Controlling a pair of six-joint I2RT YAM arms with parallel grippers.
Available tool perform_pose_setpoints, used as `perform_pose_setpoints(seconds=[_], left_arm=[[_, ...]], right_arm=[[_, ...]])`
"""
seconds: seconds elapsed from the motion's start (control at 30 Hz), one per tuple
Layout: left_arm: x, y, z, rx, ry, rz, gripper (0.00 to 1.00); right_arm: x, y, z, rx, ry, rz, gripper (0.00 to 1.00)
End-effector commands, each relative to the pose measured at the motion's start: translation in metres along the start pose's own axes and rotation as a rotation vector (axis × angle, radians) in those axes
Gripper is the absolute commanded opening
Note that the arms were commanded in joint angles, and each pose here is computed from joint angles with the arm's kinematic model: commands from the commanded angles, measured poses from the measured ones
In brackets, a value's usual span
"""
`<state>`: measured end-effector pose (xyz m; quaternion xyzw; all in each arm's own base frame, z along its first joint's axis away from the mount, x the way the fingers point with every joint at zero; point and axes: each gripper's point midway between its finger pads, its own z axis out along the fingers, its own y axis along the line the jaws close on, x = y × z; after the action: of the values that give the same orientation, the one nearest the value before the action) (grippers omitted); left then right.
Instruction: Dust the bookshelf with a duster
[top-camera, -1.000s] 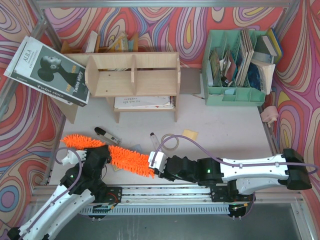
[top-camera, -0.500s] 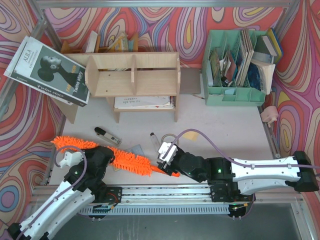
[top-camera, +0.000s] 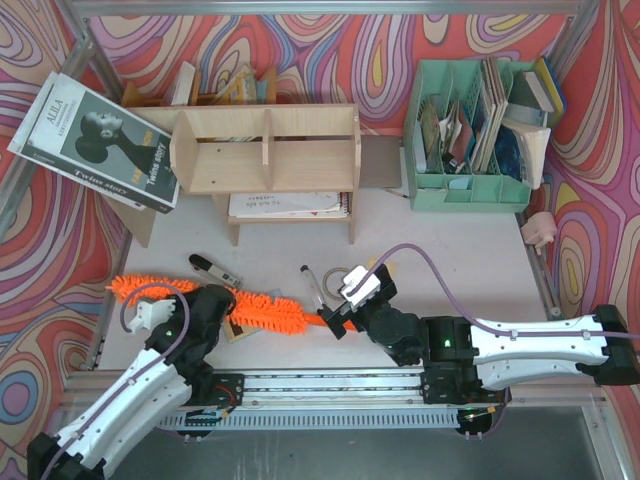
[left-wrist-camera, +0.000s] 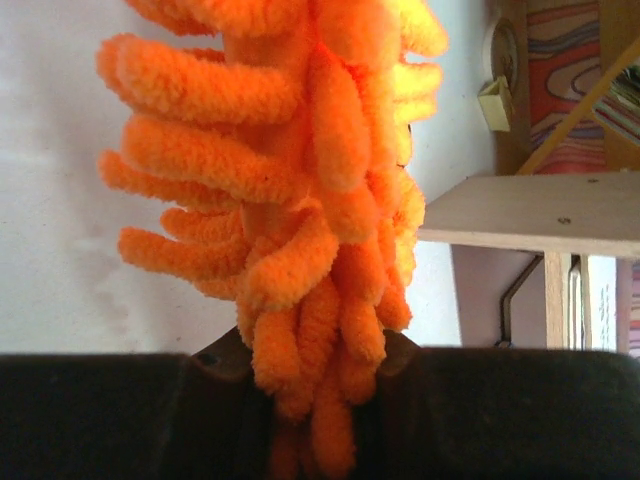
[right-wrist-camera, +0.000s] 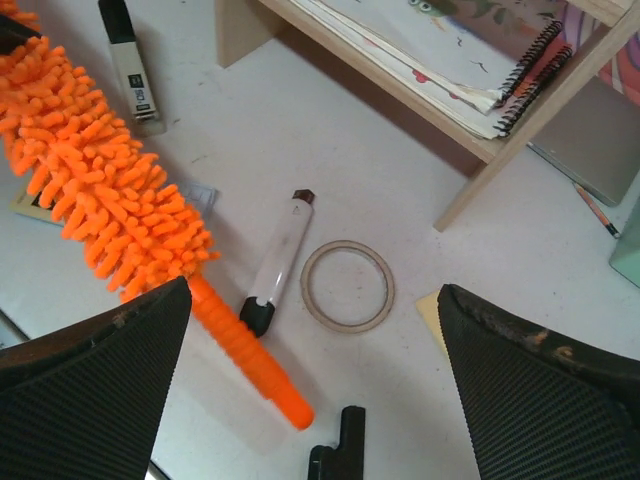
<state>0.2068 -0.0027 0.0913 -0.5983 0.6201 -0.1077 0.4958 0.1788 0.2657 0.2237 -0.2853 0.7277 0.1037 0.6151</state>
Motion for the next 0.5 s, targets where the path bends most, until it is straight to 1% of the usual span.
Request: perform_pose_setpoints(seconds=[0.0,0.1,0.2,0.33,0.4,0.47], left_arm=[[0.016,-0.009,0.014,0.004,0.054,-0.140,0.00],[0.023,-0.001,0.026,-0.035,0.081,-0.190,0.00],[0.028,0.008,0.033,-0.061,0.086,-0.202,0.00],[0.031,0.014,0.040,-0.078,0.082,-0.204,0.05],[0.033,0.017,0.042,-0.091,0.085,-0.197,0.11],[0.031,0.022,0.041,-0.114,0.078,-0.176,0.28]], right_arm=[[0.001,-0.009,0.000,0.070,-0.001,0.075,0.99],[0.006,-0.008,0.003,0.083,0.017,0.082,0.99],[0.008,-0.008,0.004,0.095,0.031,0.083,0.99],[0.010,-0.009,0.005,0.110,0.040,0.084,0.99],[0.010,-0.009,0.005,0.116,0.041,0.086,0.99],[0.011,-0.010,0.005,0.123,0.043,0.085,0.99]])
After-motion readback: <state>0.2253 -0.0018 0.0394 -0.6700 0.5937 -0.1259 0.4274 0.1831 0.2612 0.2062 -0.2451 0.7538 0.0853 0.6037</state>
